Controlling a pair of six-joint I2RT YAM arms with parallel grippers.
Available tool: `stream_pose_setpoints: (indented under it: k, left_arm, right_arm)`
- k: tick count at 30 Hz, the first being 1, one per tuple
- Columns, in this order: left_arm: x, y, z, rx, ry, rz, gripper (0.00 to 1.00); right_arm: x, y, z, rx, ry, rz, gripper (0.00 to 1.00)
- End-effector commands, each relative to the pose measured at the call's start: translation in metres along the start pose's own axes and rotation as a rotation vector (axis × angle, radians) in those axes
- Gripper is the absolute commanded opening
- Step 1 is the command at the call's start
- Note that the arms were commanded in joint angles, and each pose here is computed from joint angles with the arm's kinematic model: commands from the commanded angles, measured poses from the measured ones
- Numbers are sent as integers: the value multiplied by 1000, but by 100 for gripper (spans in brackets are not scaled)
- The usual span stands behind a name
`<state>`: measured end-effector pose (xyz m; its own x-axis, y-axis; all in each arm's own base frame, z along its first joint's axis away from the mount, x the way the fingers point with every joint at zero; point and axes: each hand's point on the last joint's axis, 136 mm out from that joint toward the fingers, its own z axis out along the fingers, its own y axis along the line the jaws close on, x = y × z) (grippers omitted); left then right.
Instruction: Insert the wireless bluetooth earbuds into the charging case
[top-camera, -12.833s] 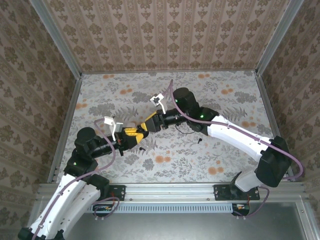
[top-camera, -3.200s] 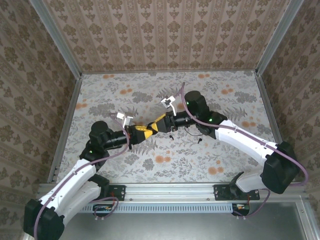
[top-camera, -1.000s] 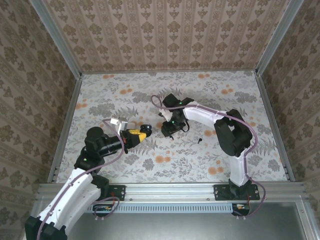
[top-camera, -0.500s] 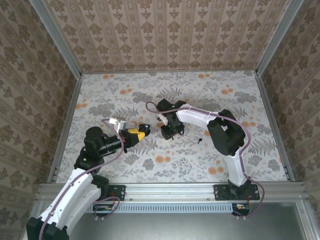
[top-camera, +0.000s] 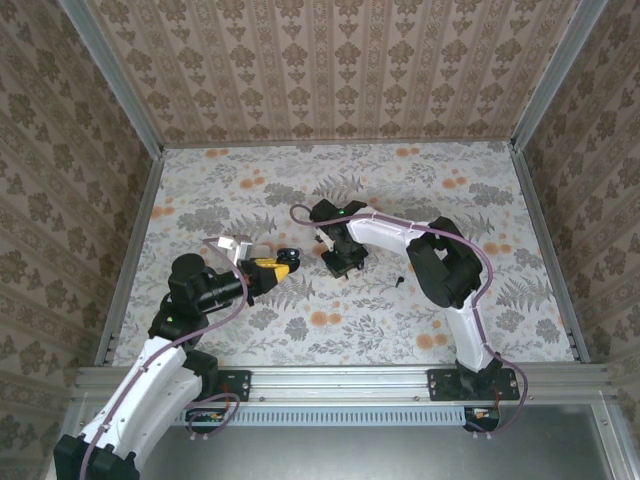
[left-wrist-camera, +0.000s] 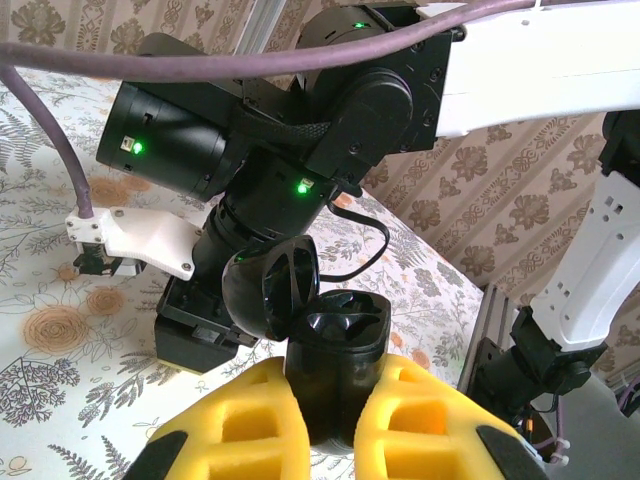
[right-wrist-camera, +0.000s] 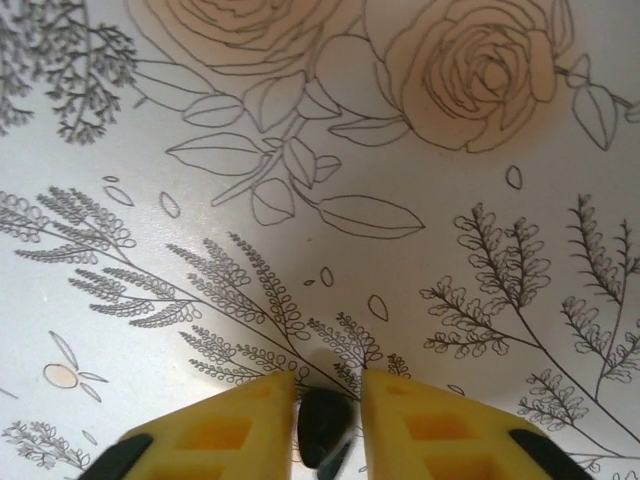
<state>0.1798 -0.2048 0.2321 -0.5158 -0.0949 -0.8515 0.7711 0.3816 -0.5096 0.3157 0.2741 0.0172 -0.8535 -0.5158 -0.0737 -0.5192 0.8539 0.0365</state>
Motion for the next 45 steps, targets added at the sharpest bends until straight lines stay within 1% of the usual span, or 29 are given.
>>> stream_pose_setpoints:
  k: [1, 6, 9, 15, 21, 24, 27, 30, 32, 36, 40, 45]
  left_arm:
    - [-1, -4, -2, 22, -13, 33, 0]
    - [-3, -3, -2, 19, -19, 36, 0]
    - [-4, -4, -2, 21, -22, 38, 0]
    - [-12, -6, -1, 29, -38, 44, 0]
    - [-19, -5, 11, 30, -64, 49, 0]
    - [-18, -10, 21, 16, -68, 91, 0]
    - [-22, -6, 31, -39, -105, 126, 0]
    - [-31, -11, 45, -45, -146, 163, 0]
    - [-36, -16, 57, -41, -148, 200, 0]
    - [-41, -25, 76, -32, -134, 265, 0]
    - [-49, -28, 88, -22, -136, 289, 0]
    - [-58, -32, 97, -17, -147, 307, 0]
  right_arm:
    - [10, 0, 4, 31, 54, 12, 21]
    - [11, -3, -5, 47, 43, 34, 17]
    - [8, -8, -17, 73, 11, 58, 16]
    - [-1, -21, -57, 112, -112, 134, 15]
    - [-6, -29, -114, 115, -286, 194, 13]
    - [-7, -32, -148, 102, -410, 223, 12]
    - [-7, -32, -180, 70, -551, 229, 12]
    - [-4, -33, -211, 32, -691, 251, 11]
    - [1, -32, -234, 0, -778, 271, 11]
    - [7, -26, -272, -57, -912, 277, 11]
    - [13, -14, -294, -137, -1017, 254, 10]
    - [16, -6, -305, -220, -1078, 297, 9]
